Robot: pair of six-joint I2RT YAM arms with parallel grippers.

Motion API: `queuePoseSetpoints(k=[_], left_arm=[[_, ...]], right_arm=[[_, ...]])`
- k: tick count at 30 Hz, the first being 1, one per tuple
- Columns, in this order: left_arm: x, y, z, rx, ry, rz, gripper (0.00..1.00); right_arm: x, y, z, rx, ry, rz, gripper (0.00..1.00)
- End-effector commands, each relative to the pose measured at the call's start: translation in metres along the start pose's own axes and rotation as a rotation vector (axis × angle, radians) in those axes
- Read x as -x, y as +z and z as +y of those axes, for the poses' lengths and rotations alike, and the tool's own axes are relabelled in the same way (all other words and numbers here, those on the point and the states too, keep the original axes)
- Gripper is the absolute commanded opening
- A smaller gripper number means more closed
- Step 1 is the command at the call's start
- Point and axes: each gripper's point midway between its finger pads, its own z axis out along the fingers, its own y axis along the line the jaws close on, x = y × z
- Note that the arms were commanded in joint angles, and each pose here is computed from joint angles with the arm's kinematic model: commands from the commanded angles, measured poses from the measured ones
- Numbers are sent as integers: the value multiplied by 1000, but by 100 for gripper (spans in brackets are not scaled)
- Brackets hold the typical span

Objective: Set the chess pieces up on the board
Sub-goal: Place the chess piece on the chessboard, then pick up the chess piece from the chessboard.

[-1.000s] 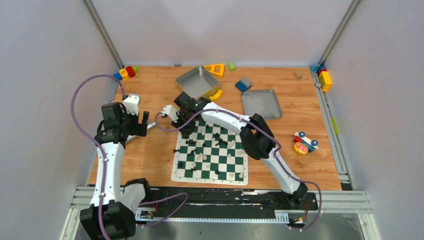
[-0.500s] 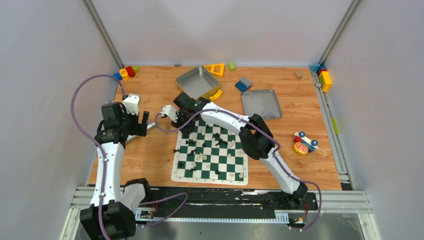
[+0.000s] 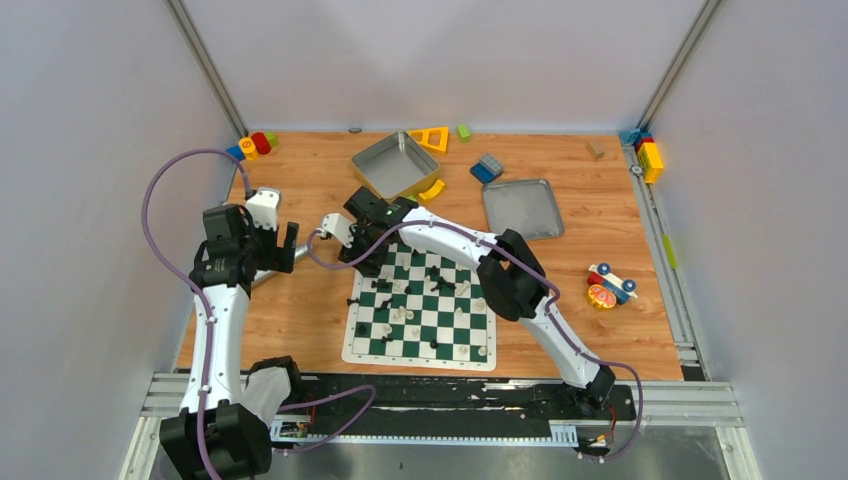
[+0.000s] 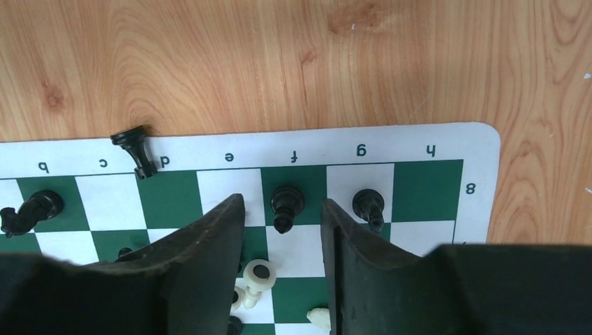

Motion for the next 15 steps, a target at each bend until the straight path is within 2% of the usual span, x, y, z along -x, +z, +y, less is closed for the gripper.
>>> queuePoseSetpoints(k=[1, 8, 12, 15], left_arm=[[11, -1, 3, 3, 0, -41, 99], [11, -1, 1, -7, 8, -46, 99], [11, -1, -3, -28, 14, -54, 99], [13, -1, -16, -106, 32, -70, 99]], right_arm=[[30, -30, -1, -38, -25, -77, 47], [32, -76, -7, -71, 29, -120, 48], [8, -99, -21, -106, 91, -101, 48], [-11, -110, -26, -114, 131, -84, 47]])
